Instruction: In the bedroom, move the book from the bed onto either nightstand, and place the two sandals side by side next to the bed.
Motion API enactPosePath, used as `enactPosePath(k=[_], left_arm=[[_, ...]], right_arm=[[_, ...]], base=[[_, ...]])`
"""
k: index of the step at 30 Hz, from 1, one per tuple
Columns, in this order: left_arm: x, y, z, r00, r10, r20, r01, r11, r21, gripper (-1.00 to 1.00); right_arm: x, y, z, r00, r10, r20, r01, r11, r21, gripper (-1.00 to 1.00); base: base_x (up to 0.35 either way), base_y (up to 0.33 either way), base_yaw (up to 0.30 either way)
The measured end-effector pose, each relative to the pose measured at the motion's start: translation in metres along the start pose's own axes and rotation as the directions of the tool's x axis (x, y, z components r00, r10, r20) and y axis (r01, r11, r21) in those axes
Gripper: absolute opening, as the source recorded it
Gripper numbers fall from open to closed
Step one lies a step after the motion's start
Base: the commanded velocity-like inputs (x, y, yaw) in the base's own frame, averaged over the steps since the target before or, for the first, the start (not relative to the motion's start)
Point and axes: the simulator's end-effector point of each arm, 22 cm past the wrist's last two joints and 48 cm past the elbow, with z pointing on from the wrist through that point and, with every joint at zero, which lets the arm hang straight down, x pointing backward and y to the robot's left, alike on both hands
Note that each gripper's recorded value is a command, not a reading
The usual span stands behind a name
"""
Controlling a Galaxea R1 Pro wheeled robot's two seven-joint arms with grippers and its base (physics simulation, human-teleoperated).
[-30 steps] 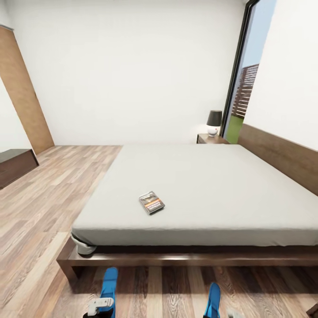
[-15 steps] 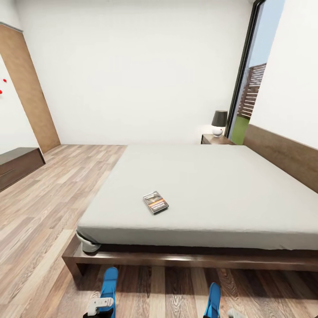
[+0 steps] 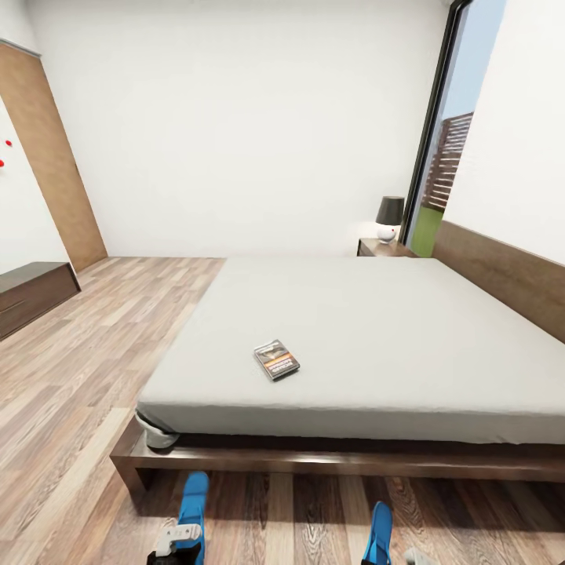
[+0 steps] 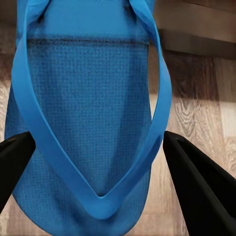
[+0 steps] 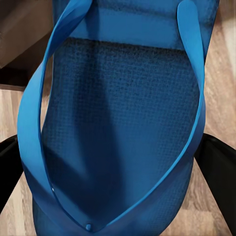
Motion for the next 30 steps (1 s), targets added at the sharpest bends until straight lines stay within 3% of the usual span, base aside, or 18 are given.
enactPosePath(k=[3,9,16,18,21,23,26,28,30], left_arm=[[-0.009,0.008,0.005,0.999,-0.008,-0.037,0.007,0.999,-0.041,-1.0],[-0.061,0.034,0.015,0.996,-0.023,-0.086,0.003,0.974,-0.225,-1.0],[-0.045,0.048,0.016,0.996,-0.023,-0.088,-0.002,0.962,-0.272,-1.0],[-0.039,0.05,0.017,0.997,-0.022,-0.077,0.0,0.96,-0.279,-1.0],[-0.035,0.053,0.016,0.997,-0.021,-0.072,0.0,0.959,-0.284,-1.0],[-0.035,0.053,0.016,0.997,-0.021,-0.071,0.0,0.959,-0.284,-1.0],[-0.035,0.053,0.016,0.997,-0.02,-0.071,-0.001,0.959,-0.284,-1.0],[-0.036,0.052,0.017,0.998,-0.019,-0.067,-0.001,0.959,-0.283,-1.0],[-0.037,0.052,0.017,0.998,-0.018,-0.066,-0.001,0.959,-0.282,-1.0]], right_arm=[[0.0,0.001,0.0,1.0,0.0,0.0,0.0,1.0,-0.004,-1.0],[0.0,0.001,0.0,1.0,0.002,0.001,-0.002,1.0,-0.005,-1.0],[-0.003,-0.002,-0.002,1.0,0.003,0.006,-0.003,1.0,-0.001,-1.0],[-0.012,-0.019,-0.012,1.0,-0.004,0.015,0.004,1.0,0.025,-1.0],[-0.045,-0.069,-0.051,0.999,-0.035,0.041,0.032,0.997,0.075,-1.0],[-0.06,-0.07,-0.067,0.997,-0.039,0.06,0.038,0.999,0.014,-1.0],[-0.064,-0.047,-0.078,0.999,-0.01,0.038,0.015,0.993,-0.121,-1.0],[-0.067,-0.041,-0.084,0.999,0.038,0.003,-0.037,0.987,-0.158,-1.0],[-0.087,-0.034,-0.089,0.999,0.043,0.004,-0.041,0.982,-0.182,-1.0]], base=[[0.0,0.0,0.0],[0.0,0.0,0.0],[0.0,0.0,0.0],[0.0,0.0,0.0],[0.0,0.0,0.0],[0.0,0.0,0.0],[0.0,0.0,0.0],[0.0,0.0,0.0],[0.0,0.0,0.0]])
